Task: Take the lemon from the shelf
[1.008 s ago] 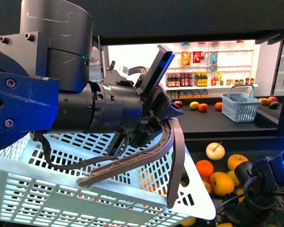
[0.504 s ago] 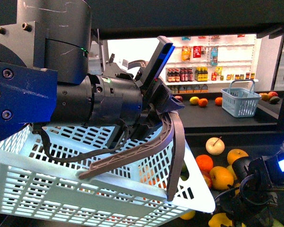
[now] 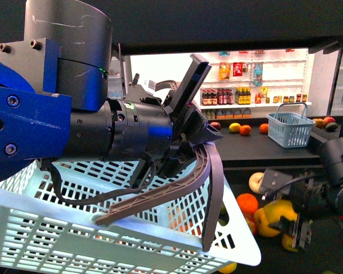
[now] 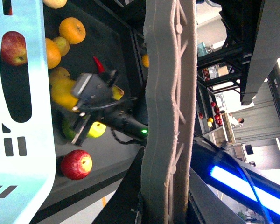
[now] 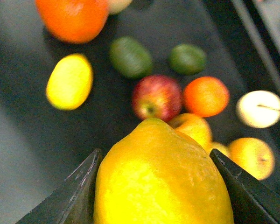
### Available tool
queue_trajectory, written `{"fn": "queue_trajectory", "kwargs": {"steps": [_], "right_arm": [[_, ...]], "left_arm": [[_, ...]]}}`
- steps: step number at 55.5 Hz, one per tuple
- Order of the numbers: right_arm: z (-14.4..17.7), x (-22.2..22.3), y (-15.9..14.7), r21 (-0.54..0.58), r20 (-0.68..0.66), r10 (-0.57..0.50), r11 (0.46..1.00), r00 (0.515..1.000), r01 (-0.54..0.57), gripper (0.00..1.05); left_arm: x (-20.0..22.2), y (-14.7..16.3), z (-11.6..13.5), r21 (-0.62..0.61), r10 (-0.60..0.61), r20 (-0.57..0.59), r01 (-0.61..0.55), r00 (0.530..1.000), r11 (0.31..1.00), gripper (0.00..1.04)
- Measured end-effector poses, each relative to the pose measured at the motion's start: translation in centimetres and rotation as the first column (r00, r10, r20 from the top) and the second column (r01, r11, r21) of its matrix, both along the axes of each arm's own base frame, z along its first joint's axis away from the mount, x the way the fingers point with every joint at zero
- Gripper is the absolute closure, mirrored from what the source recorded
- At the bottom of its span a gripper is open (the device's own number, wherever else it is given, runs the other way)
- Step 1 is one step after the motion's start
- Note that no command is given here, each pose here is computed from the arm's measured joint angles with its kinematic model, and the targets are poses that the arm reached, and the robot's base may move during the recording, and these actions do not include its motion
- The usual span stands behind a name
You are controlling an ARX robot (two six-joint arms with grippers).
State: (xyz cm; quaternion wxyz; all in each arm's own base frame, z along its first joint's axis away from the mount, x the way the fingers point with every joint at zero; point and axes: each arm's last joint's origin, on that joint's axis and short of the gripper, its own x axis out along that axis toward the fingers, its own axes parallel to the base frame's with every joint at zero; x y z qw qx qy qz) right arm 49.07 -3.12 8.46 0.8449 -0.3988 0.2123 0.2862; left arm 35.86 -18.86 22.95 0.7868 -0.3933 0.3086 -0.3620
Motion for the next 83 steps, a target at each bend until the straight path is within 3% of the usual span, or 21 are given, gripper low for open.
{"fn": "queue_trajectory", "kwargs": {"steps": [5, 13, 22, 33, 48, 63, 77, 83], "right_arm": [[4.0, -2.0, -0.5, 0.060, 0.118, -0.071, 0.996, 0.990, 0.064, 0.42], [7.9, -5.0, -0.4, 0.184, 0.175, -0.138, 0.977, 0.975, 0.105, 0.42], [11.2, -8.8, 3.6, 0.345, 0.161, -0.107, 0.938, 0.981, 0.046, 0.42], [10.6, -10.8, 7.8, 0.410, 0.094, -0.037, 0.912, 0.995, -0.005, 0.42], [9.4, -11.3, 10.8, 0.445, 0.058, -0.036, 0.895, 0.998, 0.006, 0.42], [6.7, -9.5, 13.5, 0.468, 0.004, -0.135, 0.876, 0.991, 0.118, 0.42], [6.6, -9.1, 14.2, 0.526, -0.027, -0.167, 0.836, 0.986, 0.156, 0.06], [6.7, -9.0, 14.1, 0.536, -0.027, -0.169, 0.829, 0.985, 0.157, 0.07]], "left_arm": [[0.0, 0.0, 0.0, 0.000, 0.000, 0.000, 0.000, 1.000, 1.000, 0.93], [0.0, 0.0, 0.0, 0.000, 0.000, 0.000, 0.000, 1.000, 1.000, 0.93], [0.0, 0.0, 0.0, 0.000, -0.001, 0.000, 0.001, 1.000, 1.000, 0.93], [0.0, 0.0, 0.0, 0.000, 0.000, 0.000, 0.000, 1.000, 1.000, 0.93], [0.0, 0.0, 0.0, 0.000, -0.001, 0.000, 0.001, 1.000, 1.000, 0.93], [0.3, 0.3, -0.5, 0.008, 0.028, -0.010, -0.028, 1.000, 1.000, 0.93], [0.4, 0.3, -0.4, 0.016, 0.029, 0.005, -0.029, 1.000, 0.999, 0.93], [0.4, 0.3, -0.4, 0.017, 0.029, 0.008, -0.029, 1.000, 0.999, 0.93]]}}
